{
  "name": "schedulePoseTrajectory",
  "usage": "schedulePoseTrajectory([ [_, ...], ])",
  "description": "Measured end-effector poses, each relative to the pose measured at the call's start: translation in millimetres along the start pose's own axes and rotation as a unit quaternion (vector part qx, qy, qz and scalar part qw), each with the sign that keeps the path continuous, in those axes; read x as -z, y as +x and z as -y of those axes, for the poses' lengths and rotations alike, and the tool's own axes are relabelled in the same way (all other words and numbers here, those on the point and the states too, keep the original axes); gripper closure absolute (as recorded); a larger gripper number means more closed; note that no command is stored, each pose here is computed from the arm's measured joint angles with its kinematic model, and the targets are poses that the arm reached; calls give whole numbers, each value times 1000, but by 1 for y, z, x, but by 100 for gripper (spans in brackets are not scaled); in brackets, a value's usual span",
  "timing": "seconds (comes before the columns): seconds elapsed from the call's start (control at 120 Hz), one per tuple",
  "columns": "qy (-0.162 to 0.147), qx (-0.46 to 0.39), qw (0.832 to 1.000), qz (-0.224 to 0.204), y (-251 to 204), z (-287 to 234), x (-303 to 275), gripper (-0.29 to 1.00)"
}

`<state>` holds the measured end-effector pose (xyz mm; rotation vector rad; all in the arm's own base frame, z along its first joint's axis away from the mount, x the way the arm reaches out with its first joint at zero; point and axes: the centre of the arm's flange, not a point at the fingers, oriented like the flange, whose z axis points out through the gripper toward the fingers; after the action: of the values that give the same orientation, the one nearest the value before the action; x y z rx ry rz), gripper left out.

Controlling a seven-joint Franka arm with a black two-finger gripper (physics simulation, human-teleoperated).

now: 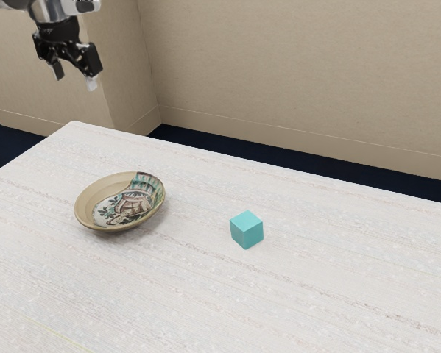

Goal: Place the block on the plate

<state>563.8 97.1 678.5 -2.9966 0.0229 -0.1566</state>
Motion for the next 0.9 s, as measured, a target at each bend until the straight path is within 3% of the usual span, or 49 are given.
schedulePoseTrajectory([
  [0.158,-5,-26,999,27,16,-19,-34,0],
  [0.3,-9,-111,993,45,55,-113,-93,0],
  [0.517,-20,-167,985,34,71,-178,-144,0],
  [0.9,-60,-192,979,31,87,-250,-236,0],
])
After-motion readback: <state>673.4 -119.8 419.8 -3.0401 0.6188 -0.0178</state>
